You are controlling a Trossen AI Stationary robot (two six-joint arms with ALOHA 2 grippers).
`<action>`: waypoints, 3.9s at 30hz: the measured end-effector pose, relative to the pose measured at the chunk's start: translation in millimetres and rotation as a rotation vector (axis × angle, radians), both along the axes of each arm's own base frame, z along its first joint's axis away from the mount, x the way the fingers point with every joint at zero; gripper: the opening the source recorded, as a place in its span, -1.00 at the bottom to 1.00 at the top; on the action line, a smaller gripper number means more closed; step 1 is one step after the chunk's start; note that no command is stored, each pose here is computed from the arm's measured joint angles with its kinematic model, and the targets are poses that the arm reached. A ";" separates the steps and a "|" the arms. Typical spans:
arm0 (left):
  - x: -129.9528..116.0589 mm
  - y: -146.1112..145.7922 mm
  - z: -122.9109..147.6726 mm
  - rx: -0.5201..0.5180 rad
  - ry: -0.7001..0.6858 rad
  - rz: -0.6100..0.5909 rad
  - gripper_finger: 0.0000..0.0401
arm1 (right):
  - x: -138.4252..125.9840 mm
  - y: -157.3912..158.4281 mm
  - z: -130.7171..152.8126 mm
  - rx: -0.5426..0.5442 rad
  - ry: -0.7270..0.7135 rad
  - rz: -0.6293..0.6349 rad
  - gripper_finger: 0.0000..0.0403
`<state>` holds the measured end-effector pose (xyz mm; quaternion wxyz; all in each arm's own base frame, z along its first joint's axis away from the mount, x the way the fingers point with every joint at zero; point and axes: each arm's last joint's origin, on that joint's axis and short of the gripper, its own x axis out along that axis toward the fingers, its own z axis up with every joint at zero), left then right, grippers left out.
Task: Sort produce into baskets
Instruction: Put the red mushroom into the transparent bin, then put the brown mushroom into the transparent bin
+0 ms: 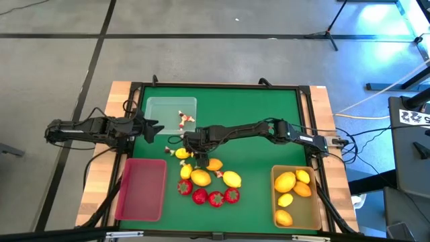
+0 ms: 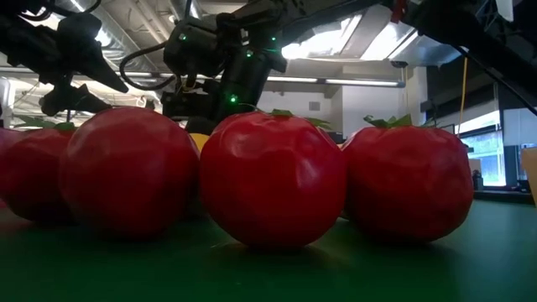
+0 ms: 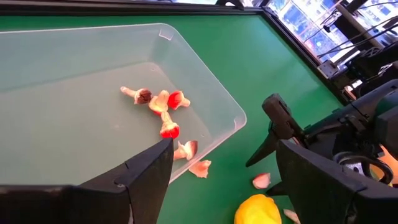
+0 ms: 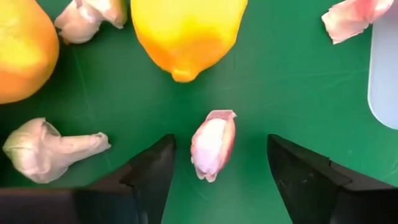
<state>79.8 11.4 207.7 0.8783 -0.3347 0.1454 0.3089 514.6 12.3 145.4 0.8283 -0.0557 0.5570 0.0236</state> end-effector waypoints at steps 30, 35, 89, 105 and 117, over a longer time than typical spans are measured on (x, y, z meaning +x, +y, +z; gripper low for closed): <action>0.0 0.0 0.0 -0.002 -0.001 0.001 0.39 | -0.2 -2.1 31.3 -0.077 0.029 0.045 -0.89; 0.0 0.0 0.0 -0.002 -0.001 0.001 0.39 | 2.2 -3.6 61.6 -0.125 -0.013 0.095 -0.90; 0.0 0.0 -0.1 0.038 0.024 -0.022 0.39 | 34.7 -18.1 76.7 -0.025 -0.411 0.266 0.22; 6.3 -6.6 -2.9 -0.065 0.058 -0.238 0.39 | 6.0 -10.0 99.7 0.172 -0.255 0.358 0.18; 37.0 -13.1 -23.6 -0.227 0.286 -0.376 0.39 | -76.1 -15.3 189.2 -0.035 -0.028 0.373 0.18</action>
